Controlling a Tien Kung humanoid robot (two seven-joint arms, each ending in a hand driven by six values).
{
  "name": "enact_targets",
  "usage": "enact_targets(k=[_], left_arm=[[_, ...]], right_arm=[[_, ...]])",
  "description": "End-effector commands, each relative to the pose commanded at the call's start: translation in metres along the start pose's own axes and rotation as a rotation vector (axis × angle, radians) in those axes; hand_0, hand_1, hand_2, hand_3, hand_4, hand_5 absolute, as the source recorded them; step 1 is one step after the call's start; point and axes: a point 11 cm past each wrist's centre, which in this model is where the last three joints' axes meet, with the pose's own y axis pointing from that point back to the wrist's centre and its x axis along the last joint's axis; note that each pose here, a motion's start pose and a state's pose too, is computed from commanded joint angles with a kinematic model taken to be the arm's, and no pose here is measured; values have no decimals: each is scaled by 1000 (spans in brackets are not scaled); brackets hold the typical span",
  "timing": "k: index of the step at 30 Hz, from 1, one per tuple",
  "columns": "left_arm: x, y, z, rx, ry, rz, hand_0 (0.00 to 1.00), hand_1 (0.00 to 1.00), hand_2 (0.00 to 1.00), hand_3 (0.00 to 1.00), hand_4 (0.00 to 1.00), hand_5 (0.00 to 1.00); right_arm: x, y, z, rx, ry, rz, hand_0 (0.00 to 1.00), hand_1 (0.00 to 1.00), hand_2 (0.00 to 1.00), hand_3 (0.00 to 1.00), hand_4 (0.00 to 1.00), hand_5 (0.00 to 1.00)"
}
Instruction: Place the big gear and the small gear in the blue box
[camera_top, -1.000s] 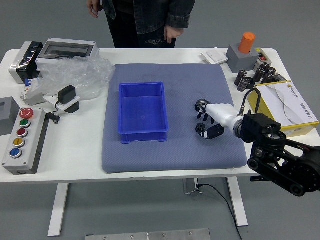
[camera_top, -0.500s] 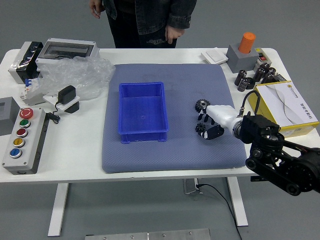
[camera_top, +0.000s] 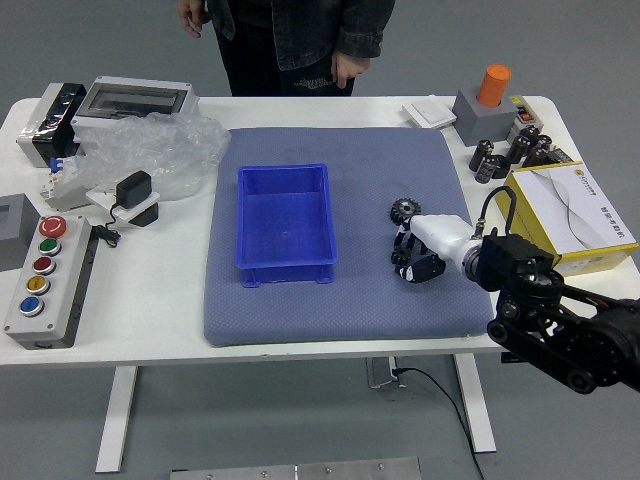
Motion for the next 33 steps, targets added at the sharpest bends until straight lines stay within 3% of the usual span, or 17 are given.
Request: enact_targets(k=[8, 9, 33], left_arm=[[-1, 0, 0, 1, -2, -2, 728, 677, 692, 695, 434, 20], [-1, 0, 0, 1, -3, -2, 728, 677, 693, 695, 433, 19], [-4, 0, 0, -1, 0, -5, 728, 677, 695, 697, 438, 12]], right_arm=[[-3, 0, -1, 8, -2, 7, 629, 504, 557, 631, 697, 245], [-3, 0, -1, 9, -2, 9, 621, 498, 529, 587, 682, 219], [-1, -1, -1, 28, -15, 56, 597, 485, 493, 542, 659, 112]])
